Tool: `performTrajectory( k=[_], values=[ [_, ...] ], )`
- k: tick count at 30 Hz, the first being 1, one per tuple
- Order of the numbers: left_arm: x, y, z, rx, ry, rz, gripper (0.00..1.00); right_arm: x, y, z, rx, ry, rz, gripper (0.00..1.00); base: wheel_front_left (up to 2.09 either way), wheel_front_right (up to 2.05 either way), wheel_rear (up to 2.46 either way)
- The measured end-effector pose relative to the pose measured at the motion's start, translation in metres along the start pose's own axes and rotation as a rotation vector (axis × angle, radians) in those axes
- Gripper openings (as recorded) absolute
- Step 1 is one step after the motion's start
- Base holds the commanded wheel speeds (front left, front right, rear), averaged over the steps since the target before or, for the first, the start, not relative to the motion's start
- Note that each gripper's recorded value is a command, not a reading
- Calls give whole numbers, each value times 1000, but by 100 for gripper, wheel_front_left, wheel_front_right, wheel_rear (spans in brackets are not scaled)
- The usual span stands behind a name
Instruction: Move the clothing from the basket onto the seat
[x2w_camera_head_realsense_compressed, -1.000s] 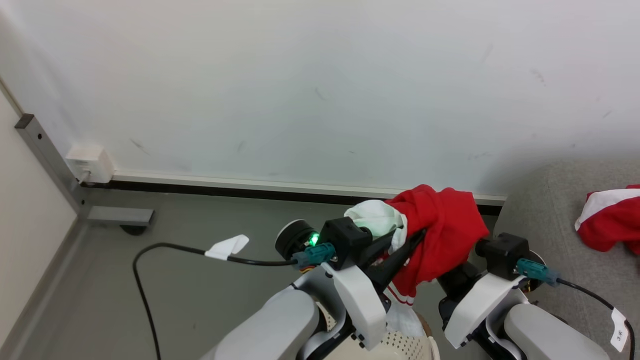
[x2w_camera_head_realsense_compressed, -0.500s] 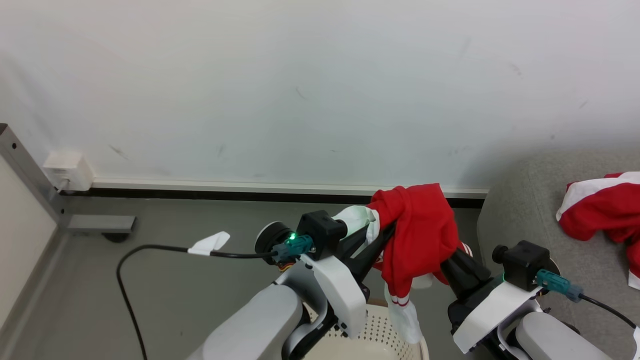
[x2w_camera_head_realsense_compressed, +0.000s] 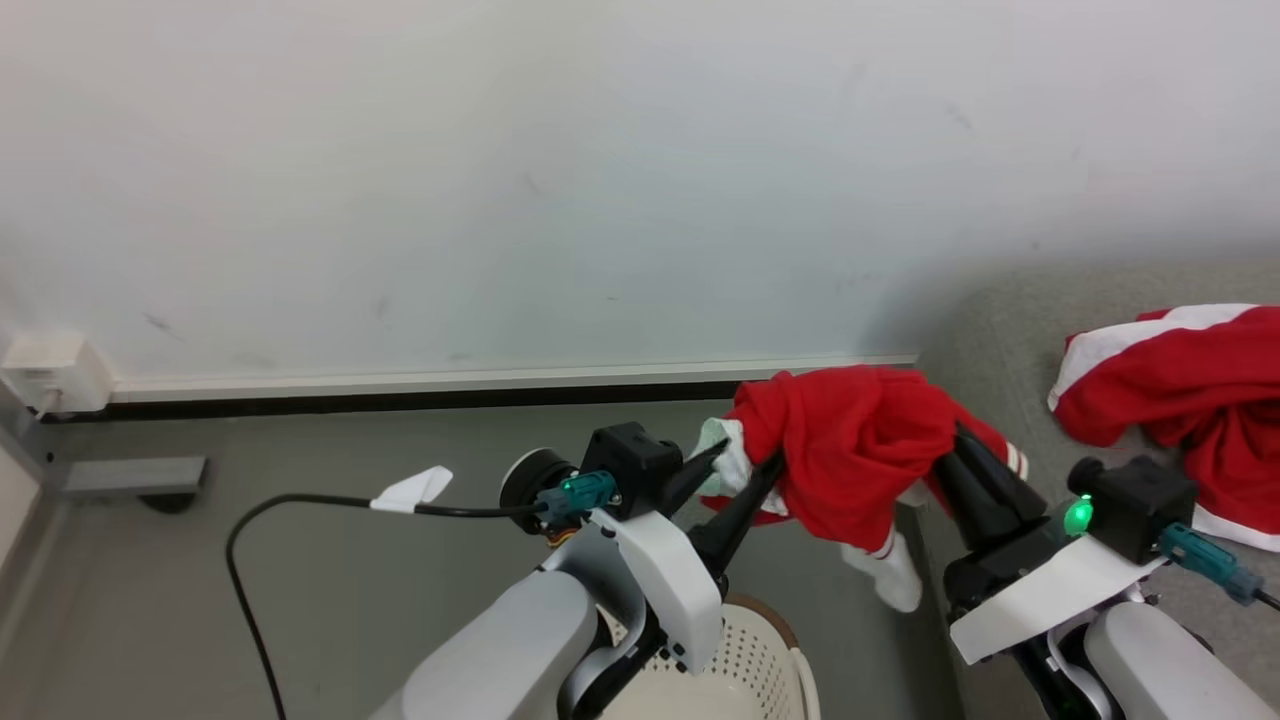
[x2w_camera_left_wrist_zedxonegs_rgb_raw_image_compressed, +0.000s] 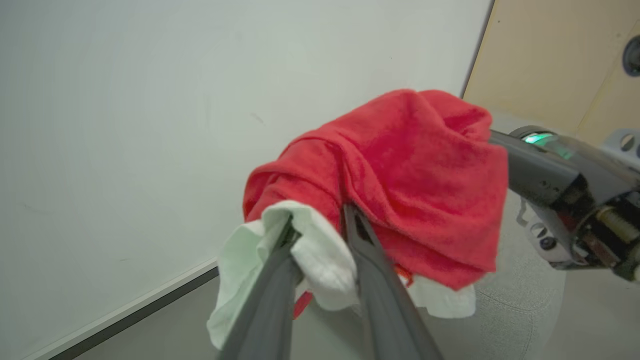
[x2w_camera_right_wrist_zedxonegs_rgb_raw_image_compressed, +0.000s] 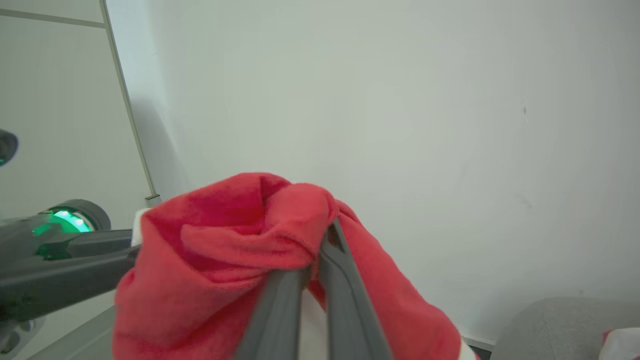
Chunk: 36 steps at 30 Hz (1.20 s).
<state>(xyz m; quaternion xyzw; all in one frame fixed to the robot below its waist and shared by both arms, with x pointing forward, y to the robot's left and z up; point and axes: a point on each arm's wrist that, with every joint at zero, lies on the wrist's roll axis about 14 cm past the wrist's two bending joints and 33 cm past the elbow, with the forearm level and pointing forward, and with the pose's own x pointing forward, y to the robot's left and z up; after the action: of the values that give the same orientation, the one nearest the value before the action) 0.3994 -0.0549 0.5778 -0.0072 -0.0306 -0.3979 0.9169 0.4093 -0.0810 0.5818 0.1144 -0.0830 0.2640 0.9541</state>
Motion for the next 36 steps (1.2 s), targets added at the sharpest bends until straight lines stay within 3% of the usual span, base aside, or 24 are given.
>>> performTrajectory(
  k=[1,2,10,24,36],
  values=[
    [1,-2,-1,0,2,-6,87,-2,-3,4,-1,-12,-11,0,0,0,0],
    [3,-3,-2,1,4,-13,100,-4,-7,6,-2,-21,-24,0,0,0,0],
    [15,-17,-3,-2,-7,-62,100,-27,-38,26,-55,-64,-120,0,0,0,0],
    [43,-55,-9,-1,-33,-205,100,-86,-107,91,-179,-206,-360,0,0,0,0],
    [70,-97,-17,14,-63,-374,100,-136,-136,109,-242,-235,-528,0,0,0,0]
  ],
)
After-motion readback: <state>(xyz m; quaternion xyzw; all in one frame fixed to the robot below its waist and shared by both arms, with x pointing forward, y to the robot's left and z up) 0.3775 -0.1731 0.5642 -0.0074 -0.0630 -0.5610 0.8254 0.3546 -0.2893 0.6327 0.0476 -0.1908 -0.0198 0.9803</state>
